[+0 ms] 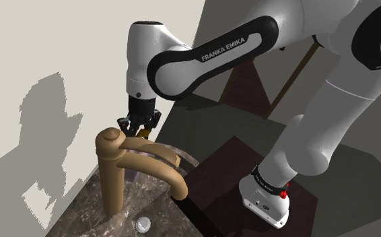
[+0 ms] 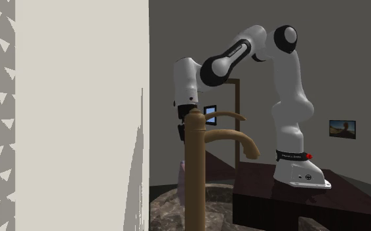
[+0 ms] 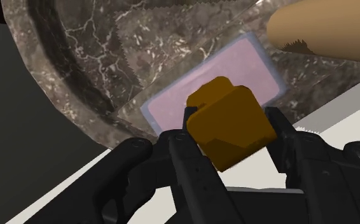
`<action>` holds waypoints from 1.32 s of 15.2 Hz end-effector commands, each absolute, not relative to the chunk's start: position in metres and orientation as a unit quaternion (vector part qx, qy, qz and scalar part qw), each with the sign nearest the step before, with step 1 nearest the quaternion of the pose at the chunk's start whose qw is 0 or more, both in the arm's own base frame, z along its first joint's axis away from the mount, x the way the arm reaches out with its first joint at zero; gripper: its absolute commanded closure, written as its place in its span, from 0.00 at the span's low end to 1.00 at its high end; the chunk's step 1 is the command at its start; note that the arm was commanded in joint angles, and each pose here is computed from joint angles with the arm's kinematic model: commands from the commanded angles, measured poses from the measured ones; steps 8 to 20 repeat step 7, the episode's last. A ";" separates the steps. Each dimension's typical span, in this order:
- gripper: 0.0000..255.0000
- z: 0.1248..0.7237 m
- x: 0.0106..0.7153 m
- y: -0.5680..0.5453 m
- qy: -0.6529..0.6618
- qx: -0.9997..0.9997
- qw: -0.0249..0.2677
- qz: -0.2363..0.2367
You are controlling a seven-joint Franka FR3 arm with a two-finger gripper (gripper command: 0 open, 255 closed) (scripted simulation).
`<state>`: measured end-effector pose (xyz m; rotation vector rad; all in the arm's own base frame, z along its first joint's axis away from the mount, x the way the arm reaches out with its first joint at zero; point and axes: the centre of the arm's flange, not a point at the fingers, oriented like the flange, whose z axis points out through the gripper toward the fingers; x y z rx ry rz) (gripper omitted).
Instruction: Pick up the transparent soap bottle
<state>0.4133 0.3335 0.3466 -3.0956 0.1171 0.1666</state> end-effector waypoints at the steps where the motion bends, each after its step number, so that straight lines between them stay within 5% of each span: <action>1: 1.00 0.357 0.412 0.334 0.038 -0.998 0.020 0.054; 20: 1.00 0.379 0.412 0.334 0.038 -0.998 0.020 0.054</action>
